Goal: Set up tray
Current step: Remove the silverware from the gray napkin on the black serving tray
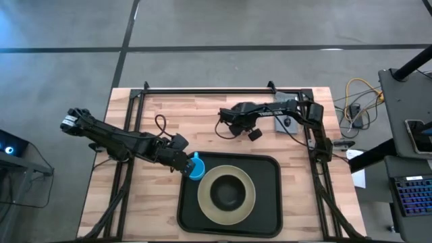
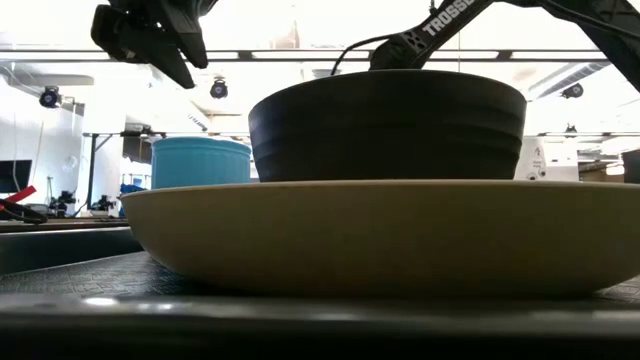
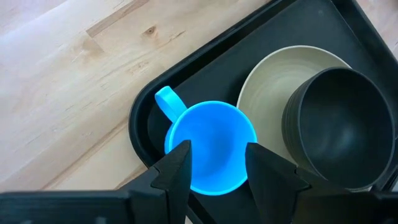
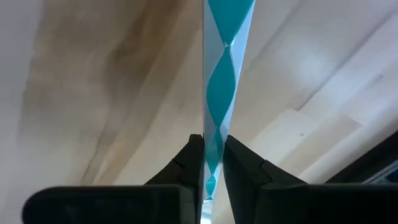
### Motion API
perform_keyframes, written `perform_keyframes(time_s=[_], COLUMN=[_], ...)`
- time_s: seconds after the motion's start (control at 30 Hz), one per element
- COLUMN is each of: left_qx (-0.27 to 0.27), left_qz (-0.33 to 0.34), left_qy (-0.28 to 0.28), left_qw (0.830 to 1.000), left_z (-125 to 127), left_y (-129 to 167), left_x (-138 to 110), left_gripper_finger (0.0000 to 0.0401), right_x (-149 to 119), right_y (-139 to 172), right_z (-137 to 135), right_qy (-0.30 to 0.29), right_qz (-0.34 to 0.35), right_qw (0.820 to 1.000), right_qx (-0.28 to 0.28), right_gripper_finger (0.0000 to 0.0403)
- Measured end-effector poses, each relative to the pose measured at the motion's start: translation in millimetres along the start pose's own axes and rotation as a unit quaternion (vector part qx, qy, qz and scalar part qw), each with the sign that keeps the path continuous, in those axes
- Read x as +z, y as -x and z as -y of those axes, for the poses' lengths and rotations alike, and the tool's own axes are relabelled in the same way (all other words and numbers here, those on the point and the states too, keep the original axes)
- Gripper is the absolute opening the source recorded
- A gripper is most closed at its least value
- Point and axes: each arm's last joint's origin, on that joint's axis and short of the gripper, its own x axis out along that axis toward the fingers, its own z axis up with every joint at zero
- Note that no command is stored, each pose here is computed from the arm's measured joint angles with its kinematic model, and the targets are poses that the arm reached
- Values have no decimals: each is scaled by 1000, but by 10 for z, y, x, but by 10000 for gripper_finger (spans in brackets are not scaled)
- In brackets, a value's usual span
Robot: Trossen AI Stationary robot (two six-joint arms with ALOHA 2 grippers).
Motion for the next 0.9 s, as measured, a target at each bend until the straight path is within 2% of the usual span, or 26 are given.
perform_keyframes(time_s=[0.13,0.47,0.53,0.6,0.67,0.7,0.77,0.83,0.9], left_qx=[0,-3,-2,-2,-2,-2,-2,-2,-2], left_qz=[0,1,1,1,1,1,1,1,1], left_qy=[0,0,0,0,-1,-2,-2,-2,-2], left_qw=[1000,1000,1000,1000,1000,1000,1000,1000,1000], left_z=[1,5,5,5,4,4,3,4,4], left_y=[0,0,0,0,0,0,0,0,0], left_x=[0,1,1,1,1,1,1,1,1], left_gripper_finger=[131,131,131,131,131,131,131,131,131], right_x=[18,-1,-33,-75,-129,-166,-247,-341,-424], right_y=[1,143,227,327,435,501,623,735,817], right_z=[20,28,41,51,60,63,69,67,57], right_qy=[-40,-106,-148,-218,-312,-368,-484,-572,-619], right_qz=[7,15,28,49,72,85,107,121,125], right_qw=[999,993,987,974,946,925,868,811,775], right_qx=[-12,-43,-50,-48,-40,-34,-13,16,41], right_gripper_finger=[51,136,147,155,160,162,165,166,166])
